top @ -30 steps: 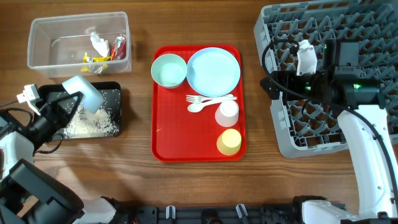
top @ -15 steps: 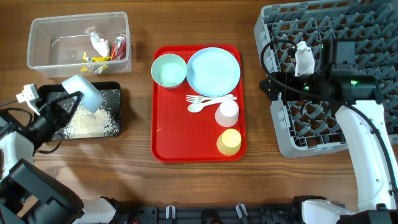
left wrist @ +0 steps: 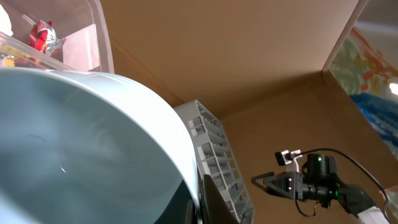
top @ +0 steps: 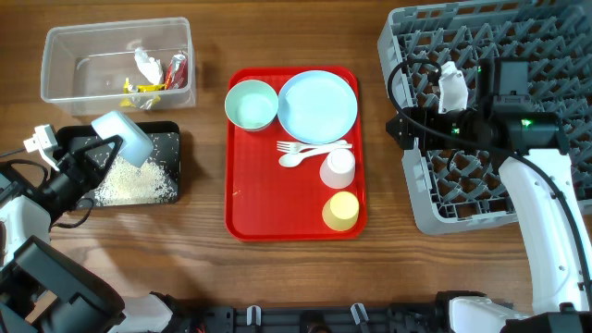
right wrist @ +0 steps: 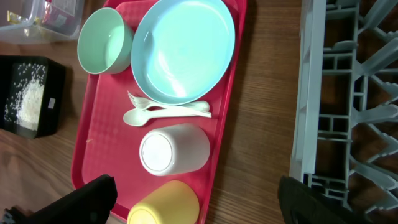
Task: Sort waste into correct bins and load items into the dishwasher rack
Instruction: 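Return the emptied bowl to the red tray with the left gripper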
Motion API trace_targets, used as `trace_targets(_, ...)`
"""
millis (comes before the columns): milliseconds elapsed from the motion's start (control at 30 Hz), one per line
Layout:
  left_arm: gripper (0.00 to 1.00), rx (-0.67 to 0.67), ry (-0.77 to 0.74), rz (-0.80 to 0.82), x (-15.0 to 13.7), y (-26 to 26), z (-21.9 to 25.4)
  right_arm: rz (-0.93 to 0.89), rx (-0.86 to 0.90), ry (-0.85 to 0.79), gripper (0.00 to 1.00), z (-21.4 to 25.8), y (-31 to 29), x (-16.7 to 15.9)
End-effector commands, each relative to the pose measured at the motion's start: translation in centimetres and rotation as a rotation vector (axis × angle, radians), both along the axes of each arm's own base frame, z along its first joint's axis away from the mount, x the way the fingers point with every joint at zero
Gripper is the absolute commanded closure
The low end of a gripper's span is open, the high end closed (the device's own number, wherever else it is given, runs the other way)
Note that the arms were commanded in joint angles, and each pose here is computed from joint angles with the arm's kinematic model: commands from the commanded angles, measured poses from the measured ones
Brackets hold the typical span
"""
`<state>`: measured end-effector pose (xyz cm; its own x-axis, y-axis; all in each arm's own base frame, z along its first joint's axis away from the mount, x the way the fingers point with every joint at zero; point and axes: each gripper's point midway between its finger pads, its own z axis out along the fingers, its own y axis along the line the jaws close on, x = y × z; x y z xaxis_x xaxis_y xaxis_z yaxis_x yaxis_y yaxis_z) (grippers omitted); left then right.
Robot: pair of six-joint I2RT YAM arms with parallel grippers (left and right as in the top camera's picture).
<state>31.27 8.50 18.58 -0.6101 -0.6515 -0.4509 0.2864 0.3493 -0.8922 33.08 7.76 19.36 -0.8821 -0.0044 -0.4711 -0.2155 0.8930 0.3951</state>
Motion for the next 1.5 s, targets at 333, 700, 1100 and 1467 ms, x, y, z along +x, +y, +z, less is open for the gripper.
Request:
trace_targets(333, 0.96, 0.283, 0.135, -0.066, 2.2, -4.7, -0.1, -0.009, -0.002, -0.053, 0.12, 0.8, -0.1, 1.4)
trace_targets(700, 0.96, 0.804, 0.270, -0.216, 2.1, -17.6, -3.2, -0.008, -0.003, -0.066, 0.12, 0.9, -0.1, 1.6)
trace_targets(1100, 0.96, 1.394, 0.254, -0.378, -1.3, -26.7, -11.6, -0.007, -0.003, -0.063, 0.12, 0.9, -0.1, 1.6)
trace_targets(1467, 0.48, 1.480, 0.390, -0.402, -2.5, -26.8, -16.7, -0.006, -0.005, -0.059, 0.11, 0.8, -0.1, 1.5)
